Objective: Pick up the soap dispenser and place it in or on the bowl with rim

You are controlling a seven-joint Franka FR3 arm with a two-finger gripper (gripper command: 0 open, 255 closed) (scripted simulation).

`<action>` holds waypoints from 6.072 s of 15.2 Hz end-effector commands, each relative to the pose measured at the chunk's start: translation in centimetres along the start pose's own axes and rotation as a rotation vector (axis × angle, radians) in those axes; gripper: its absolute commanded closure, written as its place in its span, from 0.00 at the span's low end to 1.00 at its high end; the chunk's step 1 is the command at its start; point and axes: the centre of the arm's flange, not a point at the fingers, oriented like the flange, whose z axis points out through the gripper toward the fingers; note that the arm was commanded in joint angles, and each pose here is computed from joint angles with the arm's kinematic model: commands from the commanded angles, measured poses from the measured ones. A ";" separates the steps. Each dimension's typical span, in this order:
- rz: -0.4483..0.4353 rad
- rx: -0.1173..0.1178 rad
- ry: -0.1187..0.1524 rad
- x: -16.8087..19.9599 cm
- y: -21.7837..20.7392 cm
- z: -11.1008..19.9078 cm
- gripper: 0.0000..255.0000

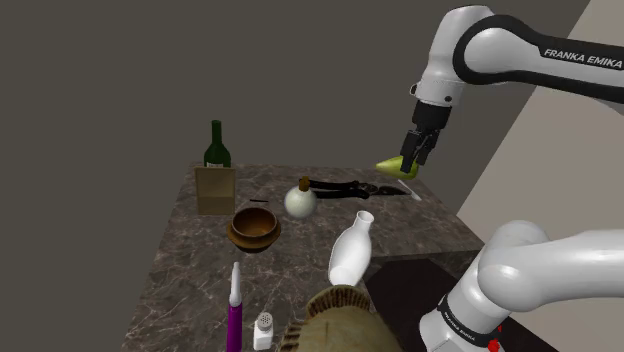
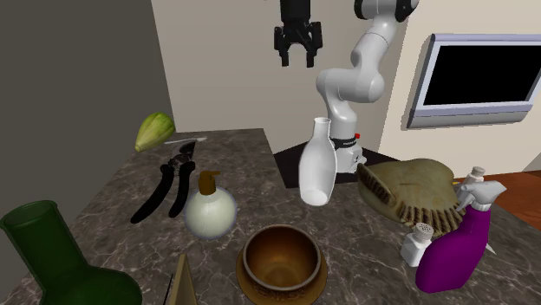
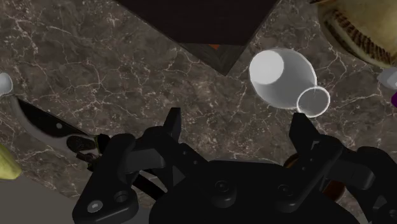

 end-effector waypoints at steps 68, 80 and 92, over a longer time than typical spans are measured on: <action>-0.031 -0.071 0.112 31.5 -3.3 14.2 1.00; -0.031 -0.071 0.112 31.0 -3.5 7.9 1.00; -0.031 -0.071 0.112 30.0 -8.8 2.9 1.00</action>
